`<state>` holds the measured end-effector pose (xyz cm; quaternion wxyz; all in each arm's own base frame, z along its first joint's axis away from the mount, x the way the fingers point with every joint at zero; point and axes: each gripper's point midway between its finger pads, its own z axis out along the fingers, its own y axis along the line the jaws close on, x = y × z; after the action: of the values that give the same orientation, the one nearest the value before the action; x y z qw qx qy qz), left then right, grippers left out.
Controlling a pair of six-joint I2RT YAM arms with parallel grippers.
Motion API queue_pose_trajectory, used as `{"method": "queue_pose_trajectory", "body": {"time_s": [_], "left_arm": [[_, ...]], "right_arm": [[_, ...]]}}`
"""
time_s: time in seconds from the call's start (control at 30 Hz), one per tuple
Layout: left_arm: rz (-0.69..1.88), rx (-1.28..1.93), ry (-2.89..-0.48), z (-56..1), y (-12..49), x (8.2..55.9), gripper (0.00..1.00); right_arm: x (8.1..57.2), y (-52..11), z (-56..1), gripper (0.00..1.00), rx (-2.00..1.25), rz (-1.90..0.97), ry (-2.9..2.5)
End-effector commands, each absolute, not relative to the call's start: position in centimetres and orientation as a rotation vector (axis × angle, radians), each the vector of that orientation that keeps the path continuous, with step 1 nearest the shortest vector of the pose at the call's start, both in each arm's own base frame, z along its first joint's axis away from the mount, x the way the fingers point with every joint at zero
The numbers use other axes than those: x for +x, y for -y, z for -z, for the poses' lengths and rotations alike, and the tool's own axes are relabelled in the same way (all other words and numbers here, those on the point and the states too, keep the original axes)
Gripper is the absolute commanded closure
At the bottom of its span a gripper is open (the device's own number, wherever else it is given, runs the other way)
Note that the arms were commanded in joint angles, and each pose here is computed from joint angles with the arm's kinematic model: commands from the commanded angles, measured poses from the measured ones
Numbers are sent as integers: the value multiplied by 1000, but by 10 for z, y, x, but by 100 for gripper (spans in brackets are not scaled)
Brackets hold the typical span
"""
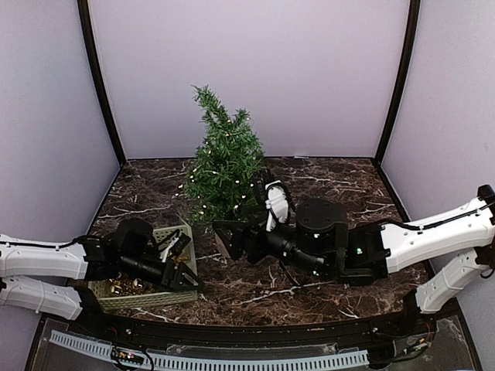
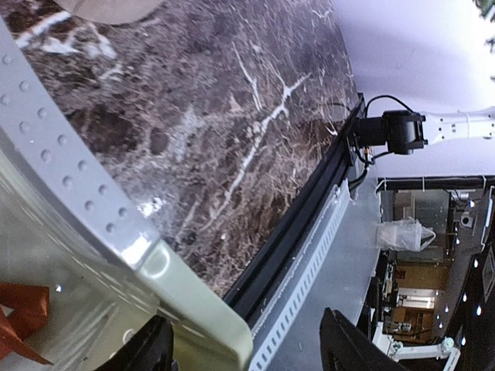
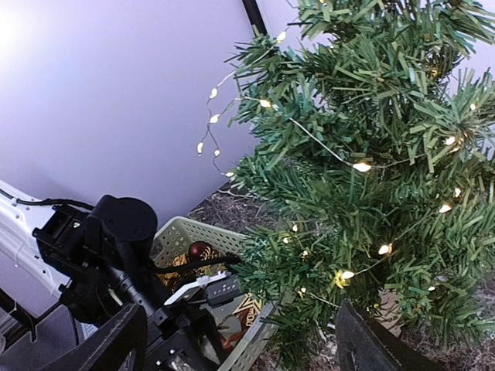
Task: Decorate the small christmas tree
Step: Adjust the ornament star in the bin.
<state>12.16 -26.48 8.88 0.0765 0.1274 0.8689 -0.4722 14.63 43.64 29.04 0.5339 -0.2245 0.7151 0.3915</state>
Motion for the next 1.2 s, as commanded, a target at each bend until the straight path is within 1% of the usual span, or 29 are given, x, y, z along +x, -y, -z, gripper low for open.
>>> {"method": "queue_pose_trajectory", "body": {"time_s": [0.0, 0.23, 0.33, 0.37, 0.4, 0.43, 0.47, 0.5, 0.67, 0.77, 0.87, 1.0, 1.13, 1.17], "left_arm": [[1476, 440, -2565, -97, 284, 107, 33], [1515, 534, -2496, -116, 308, 91, 33], [1484, 559, -2442, -135, 313, 97, 33], [1403, 538, -2475, -129, 306, 101, 33], [1355, 501, -2435, -140, 304, 111, 33], [1258, 474, -2508, -128, 290, 113, 33], [1211, 436, -2495, -135, 284, 121, 33], [1139, 391, -2554, -126, 270, 125, 33], [987, 194, -2632, -115, 228, 142, 33], [832, 53, -2719, -102, 200, 144, 32], [679, -110, -2749, -93, 172, 157, 33], [571, -254, -2744, -87, 147, 170, 36], [527, -363, -2723, -80, 131, 180, 39], [511, -378, -2734, -75, 128, 179, 41]], "right_arm": [[152, -425, -301, 15, -457, -926, -1681], [155, -419, -297, 15, -440, -912, -1687], [156, -414, -297, 15, -414, -918, -1682], [156, -412, -297, 15, -405, -917, -1683], [157, -409, -296, 15, -397, -914, -1683], [158, -407, -296, 15, -391, -912, -1682], [158, -405, -296, 15, -384, -911, -1682], [159, -402, -295, 15, -378, -909, -1680], [164, -394, -292, 14, -357, -903, -1680], [168, -389, -288, 14, -344, -900, -1682], [171, -383, -286, 14, -331, -903, -1679], [174, -371, -284, 14, -314, -900, -1674], [179, -356, -283, 14, -284, -894, -1669], [180, -352, -282, 14, -276, -892, -1668]]}}
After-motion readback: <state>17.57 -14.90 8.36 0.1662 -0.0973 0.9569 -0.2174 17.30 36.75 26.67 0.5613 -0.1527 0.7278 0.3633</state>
